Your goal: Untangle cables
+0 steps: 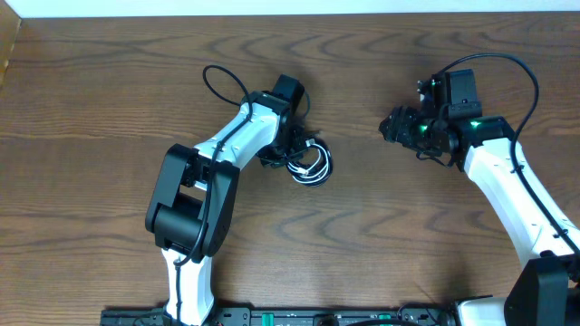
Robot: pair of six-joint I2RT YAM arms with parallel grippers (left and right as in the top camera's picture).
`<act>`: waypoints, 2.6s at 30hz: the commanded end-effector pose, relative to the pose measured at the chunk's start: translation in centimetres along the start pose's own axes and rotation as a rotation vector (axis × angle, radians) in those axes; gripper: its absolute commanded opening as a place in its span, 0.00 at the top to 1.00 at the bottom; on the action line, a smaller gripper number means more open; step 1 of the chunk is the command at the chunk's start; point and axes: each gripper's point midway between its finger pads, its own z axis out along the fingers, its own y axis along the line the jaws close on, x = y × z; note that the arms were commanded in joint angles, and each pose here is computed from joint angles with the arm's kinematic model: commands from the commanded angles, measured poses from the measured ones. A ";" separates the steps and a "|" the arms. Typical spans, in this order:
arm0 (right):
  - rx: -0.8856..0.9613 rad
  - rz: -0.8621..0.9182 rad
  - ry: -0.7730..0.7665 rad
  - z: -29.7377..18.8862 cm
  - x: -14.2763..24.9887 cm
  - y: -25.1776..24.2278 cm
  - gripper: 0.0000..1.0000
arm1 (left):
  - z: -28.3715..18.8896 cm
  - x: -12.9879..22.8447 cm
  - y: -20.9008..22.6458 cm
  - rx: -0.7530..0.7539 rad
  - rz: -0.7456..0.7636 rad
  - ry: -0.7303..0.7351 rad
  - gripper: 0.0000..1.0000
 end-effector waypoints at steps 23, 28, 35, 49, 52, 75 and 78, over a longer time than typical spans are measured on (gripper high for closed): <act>-0.170 -0.116 -0.039 0.2 0.1 6.4 0.38 | -13.7 -2.8 -4.9 0.272 0.071 -0.323 0.92; -0.280 -0.171 -0.065 -0.2 -0.1 9.5 0.32 | -16.2 -3.2 -4.8 0.301 0.070 -0.391 0.92; -0.342 -0.184 -0.089 -0.4 0.1 12.1 0.28 | -16.6 -3.6 -4.4 0.277 0.061 -0.424 0.92; -0.321 -0.139 -0.095 4.1 0.8 13.6 0.35 | -16.7 -3.6 -4.5 0.284 0.063 -0.423 0.92; -0.290 -0.101 -0.054 6.0 1.5 12.6 0.39 | -17.0 -3.4 -4.8 0.302 0.068 -0.420 0.92; -0.114 -0.014 0.031 10.3 2.4 6.8 0.51 | -29.7 -0.4 -5.6 0.788 0.149 -0.405 0.92; -0.098 -0.044 0.047 10.4 2.8 6.4 0.53 | -30.2 -0.9 -5.3 0.805 0.144 -0.414 0.92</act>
